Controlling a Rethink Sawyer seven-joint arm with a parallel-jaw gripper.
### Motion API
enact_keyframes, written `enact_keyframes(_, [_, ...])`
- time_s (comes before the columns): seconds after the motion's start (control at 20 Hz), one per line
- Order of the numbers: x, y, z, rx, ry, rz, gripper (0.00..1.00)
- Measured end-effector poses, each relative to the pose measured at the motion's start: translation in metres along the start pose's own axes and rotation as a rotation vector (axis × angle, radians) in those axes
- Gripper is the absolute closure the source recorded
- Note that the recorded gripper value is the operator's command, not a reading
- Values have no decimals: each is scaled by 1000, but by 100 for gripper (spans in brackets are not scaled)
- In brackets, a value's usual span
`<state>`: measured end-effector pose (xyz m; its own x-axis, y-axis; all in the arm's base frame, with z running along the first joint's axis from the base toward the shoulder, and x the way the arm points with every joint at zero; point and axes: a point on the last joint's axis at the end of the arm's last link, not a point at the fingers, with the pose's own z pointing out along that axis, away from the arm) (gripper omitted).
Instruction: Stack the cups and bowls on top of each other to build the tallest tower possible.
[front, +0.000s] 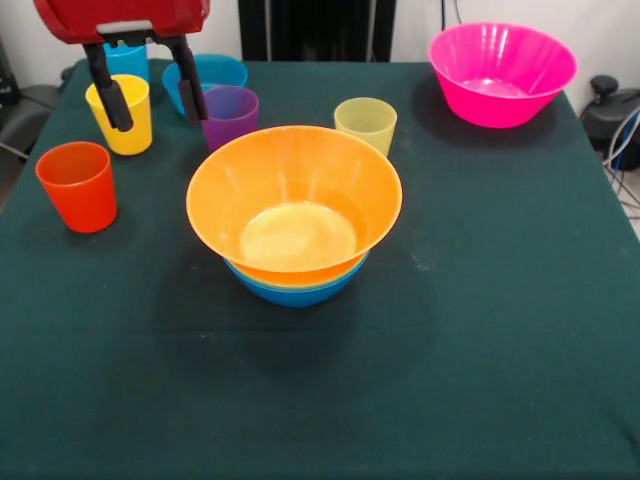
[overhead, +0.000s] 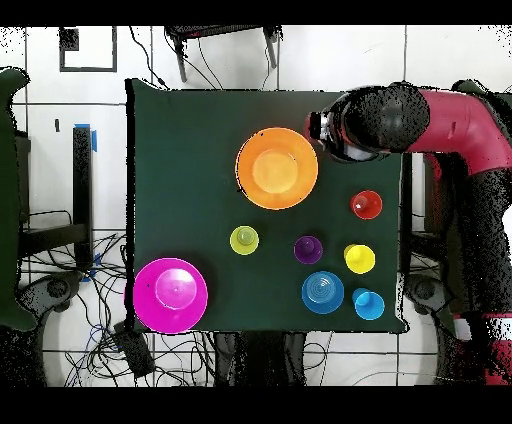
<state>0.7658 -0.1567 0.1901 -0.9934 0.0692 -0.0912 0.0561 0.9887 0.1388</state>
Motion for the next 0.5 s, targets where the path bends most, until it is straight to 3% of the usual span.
enact_keyframes(0.5, [-10, 7, -5, 4, -19, -5, 0])
